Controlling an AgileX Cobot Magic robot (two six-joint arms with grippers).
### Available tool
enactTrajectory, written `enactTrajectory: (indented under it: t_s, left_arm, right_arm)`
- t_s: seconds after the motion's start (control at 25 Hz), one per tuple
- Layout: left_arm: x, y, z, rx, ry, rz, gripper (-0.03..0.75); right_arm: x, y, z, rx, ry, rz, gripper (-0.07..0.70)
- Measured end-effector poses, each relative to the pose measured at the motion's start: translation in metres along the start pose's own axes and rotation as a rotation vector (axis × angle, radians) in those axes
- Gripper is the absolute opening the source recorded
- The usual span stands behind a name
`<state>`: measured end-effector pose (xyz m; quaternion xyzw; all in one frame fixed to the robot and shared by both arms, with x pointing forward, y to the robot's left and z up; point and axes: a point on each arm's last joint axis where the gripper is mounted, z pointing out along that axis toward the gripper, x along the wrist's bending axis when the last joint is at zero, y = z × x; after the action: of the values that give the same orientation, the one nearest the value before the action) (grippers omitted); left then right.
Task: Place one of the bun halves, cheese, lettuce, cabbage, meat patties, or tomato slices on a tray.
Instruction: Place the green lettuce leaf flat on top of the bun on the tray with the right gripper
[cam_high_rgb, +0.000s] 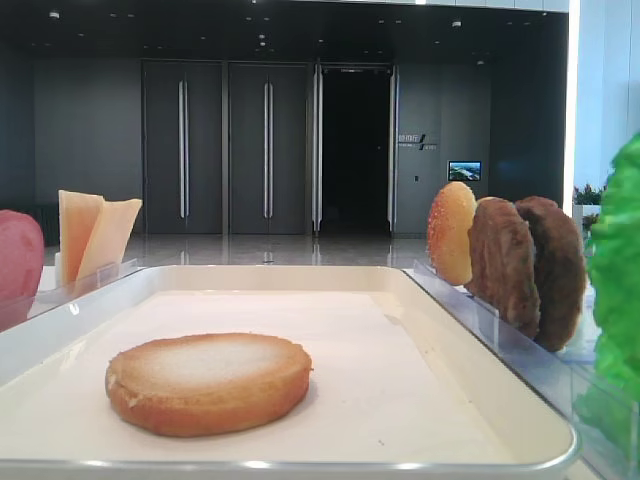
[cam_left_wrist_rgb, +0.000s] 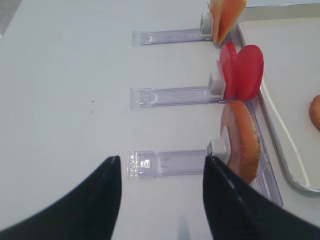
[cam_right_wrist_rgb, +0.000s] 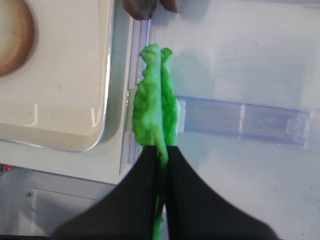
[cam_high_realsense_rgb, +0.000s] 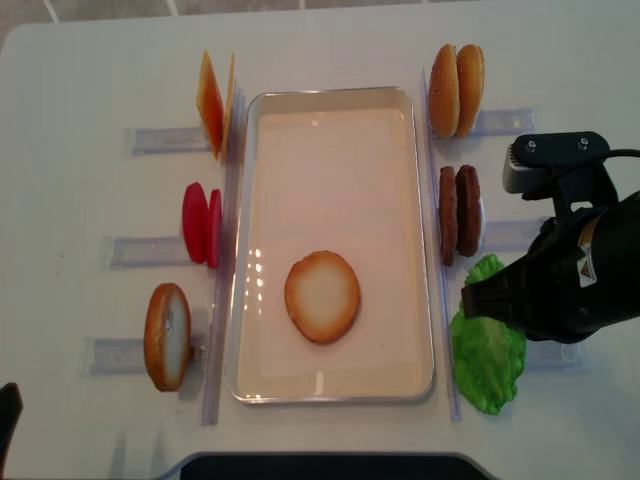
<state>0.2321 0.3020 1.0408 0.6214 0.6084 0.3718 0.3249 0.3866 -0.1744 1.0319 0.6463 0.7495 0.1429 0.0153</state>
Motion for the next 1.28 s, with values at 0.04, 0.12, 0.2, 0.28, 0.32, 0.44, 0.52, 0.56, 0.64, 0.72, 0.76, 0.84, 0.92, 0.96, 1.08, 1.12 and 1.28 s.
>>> enactTrajectory:
  t_s: [0.04, 0.12, 0.2, 0.28, 0.32, 0.44, 0.52, 0.56, 0.64, 0.72, 0.76, 0.84, 0.92, 0.96, 1.08, 1.12, 1.28]
  left_arm:
    - [0.0, 0.0, 0.0, 0.0, 0.0, 0.0, 0.401]
    - [0.0, 0.0, 0.0, 0.0, 0.0, 0.0, 0.401]
    - [0.0, 0.0, 0.0, 0.0, 0.0, 0.0, 0.401]
    - [0.0, 0.0, 0.0, 0.0, 0.0, 0.0, 0.401]
    - [0.0, 0.0, 0.0, 0.0, 0.0, 0.0, 0.401]
    - [0.0, 0.0, 0.0, 0.0, 0.0, 0.0, 0.401]
    - [0.0, 0.0, 0.0, 0.0, 0.0, 0.0, 0.401]
    - [0.0, 0.0, 0.0, 0.0, 0.0, 0.0, 0.401]
    - [0.0, 0.0, 0.0, 0.0, 0.0, 0.0, 0.401]
    - [0.0, 0.0, 0.0, 0.0, 0.0, 0.0, 0.401]
    - [0.0, 0.0, 0.0, 0.0, 0.0, 0.0, 0.401]
    - [0.0, 0.0, 0.0, 0.0, 0.0, 0.0, 0.401]
    - [0.0, 0.0, 0.0, 0.0, 0.0, 0.0, 0.401]
    - [0.0, 0.0, 0.0, 0.0, 0.0, 0.0, 0.401]
    - [0.0, 0.0, 0.0, 0.0, 0.0, 0.0, 0.401]
    - [0.0, 0.0, 0.0, 0.0, 0.0, 0.0, 0.401]
    - [0.0, 0.0, 0.0, 0.0, 0.0, 0.0, 0.401]
  right_arm:
    - [0.0, 0.0, -0.005, -0.01, 0.007, 0.0, 0.036]
    - [0.001, 0.0, -0.018, -0.038, 0.028, 0.001, 0.036]
    - [0.003, 0.0, -0.033, -0.067, 0.052, -0.01, 0.036]
    - [0.006, -0.001, -0.045, -0.091, 0.075, -0.021, 0.036]
    - [0.008, -0.001, -0.05, -0.1, 0.085, -0.027, 0.036]
    - [0.011, -0.003, -0.053, -0.092, 0.094, -0.037, 0.036]
    - [0.012, -0.004, -0.053, -0.087, 0.096, -0.04, 0.036]
    - [0.013, -0.004, -0.053, -0.085, 0.099, -0.041, 0.036]
    - [0.014, -0.005, -0.053, -0.084, 0.107, -0.039, 0.036]
    - [0.019, -0.007, -0.053, -0.091, 0.124, -0.034, 0.036]
    - [0.021, -0.007, -0.054, -0.097, 0.134, -0.032, 0.036]
    - [0.028, -0.007, -0.052, -0.102, 0.154, -0.037, 0.036]
    - [0.037, -0.006, -0.047, -0.083, 0.155, -0.053, 0.036]
    - [0.043, -0.005, -0.044, -0.072, 0.156, -0.067, 0.036]
    - [0.068, 0.0, -0.035, -0.053, 0.171, -0.121, 0.036]
    - [0.078, 0.001, -0.033, -0.052, 0.181, -0.144, 0.036]
    - [0.111, 0.005, -0.025, -0.05, 0.22, -0.215, 0.036]
